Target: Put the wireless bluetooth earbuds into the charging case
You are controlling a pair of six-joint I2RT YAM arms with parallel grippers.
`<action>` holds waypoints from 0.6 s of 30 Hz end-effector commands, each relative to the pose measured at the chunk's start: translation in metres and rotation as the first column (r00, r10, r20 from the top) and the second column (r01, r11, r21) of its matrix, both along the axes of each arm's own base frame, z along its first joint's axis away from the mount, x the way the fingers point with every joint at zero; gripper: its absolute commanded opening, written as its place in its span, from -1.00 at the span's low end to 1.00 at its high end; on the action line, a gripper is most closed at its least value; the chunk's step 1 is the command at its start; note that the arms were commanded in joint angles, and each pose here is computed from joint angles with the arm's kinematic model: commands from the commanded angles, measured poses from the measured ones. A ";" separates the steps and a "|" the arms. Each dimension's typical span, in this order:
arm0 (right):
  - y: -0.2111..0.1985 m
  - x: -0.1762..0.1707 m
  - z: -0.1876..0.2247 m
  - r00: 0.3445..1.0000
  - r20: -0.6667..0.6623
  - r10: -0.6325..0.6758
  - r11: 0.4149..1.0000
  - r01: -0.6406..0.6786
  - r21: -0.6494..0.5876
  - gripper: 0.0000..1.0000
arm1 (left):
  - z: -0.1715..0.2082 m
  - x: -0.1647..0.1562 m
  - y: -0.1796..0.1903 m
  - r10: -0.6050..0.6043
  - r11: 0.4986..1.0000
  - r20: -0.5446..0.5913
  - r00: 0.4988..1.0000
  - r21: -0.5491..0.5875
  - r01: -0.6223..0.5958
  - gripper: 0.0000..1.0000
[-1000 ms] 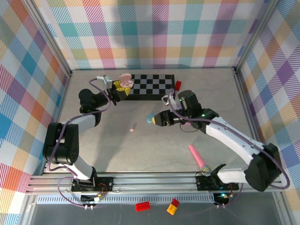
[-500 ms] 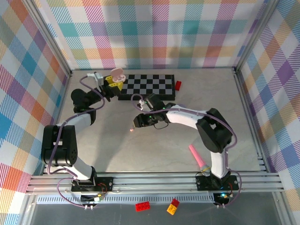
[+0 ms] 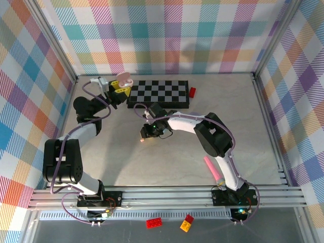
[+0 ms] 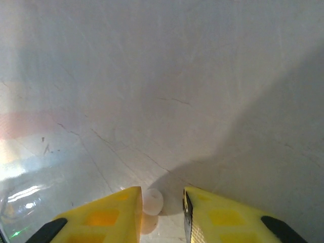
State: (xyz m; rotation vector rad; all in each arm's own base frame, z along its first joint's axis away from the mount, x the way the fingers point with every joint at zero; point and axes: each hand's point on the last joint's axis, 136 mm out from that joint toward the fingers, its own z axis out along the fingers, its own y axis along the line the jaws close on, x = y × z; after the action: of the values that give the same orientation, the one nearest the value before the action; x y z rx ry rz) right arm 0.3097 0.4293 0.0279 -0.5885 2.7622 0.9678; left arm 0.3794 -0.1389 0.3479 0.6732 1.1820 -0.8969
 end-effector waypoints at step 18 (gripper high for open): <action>0.013 -0.013 -0.003 0.996 -0.083 0.038 0.999 -0.036 0.025 -0.74 | 0.022 -0.018 0.002 -0.006 1.000 0.086 0.996 0.001 0.006 -0.30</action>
State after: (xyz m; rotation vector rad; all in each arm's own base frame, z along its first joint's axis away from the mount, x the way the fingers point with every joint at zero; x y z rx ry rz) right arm 0.3016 0.4395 0.0281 -0.6040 2.7914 1.0543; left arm 0.3747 -0.1390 0.3545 0.6789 1.1672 -0.8921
